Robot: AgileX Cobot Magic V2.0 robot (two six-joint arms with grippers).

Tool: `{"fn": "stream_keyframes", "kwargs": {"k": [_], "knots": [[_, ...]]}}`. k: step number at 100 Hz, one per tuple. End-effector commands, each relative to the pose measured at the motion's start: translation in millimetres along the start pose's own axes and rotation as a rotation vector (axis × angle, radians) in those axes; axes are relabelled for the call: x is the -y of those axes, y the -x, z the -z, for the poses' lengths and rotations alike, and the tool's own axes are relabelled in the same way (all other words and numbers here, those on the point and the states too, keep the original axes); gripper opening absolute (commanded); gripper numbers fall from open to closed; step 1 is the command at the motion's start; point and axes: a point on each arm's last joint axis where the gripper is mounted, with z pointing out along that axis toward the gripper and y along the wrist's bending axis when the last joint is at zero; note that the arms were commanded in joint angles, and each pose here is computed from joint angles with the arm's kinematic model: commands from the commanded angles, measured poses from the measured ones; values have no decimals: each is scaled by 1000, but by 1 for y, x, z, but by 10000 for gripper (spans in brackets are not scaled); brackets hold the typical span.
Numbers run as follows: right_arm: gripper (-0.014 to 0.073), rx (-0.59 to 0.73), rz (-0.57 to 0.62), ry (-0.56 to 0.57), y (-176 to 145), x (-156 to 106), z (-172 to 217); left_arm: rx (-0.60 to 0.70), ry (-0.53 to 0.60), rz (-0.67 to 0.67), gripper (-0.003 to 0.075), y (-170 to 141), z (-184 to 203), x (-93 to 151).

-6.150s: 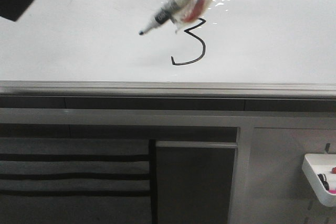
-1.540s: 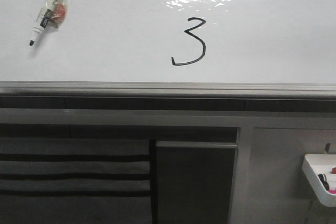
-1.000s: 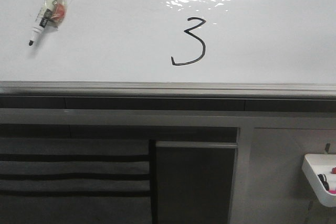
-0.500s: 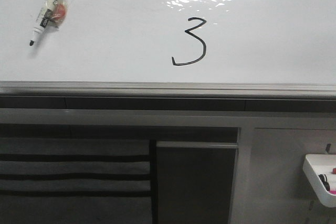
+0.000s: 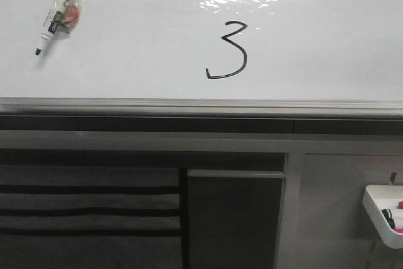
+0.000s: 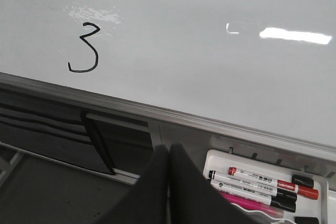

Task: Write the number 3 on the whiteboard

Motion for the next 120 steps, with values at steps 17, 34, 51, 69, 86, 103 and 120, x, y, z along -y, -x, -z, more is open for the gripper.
{"fn": "stream_keyframes", "kwargs": {"k": [17,34,51,69,86,103,120], "knots": [[-74,100,12,-6,14,1,4,114,-4,7,-18,9,3,0],[-74,100,12,-6,14,1,4,114,-4,7,-18,9,3,0],[-74,100,12,-6,14,1,4,114,-4,7,-18,9,3,0],[-74,195,-19,-37,0,4,16,114,-4,7,-18,9,3,0],[-74,451,-82,-143,-44,10,19,114,-4,7,-18,9,3,0],[-74,577,-120,-231,-100,13,-1,114,-4,7,-18,9,3,0],[-74,593,-131,-251,-138,17,-30,114,-4,7,-18,9,3,0]]}}
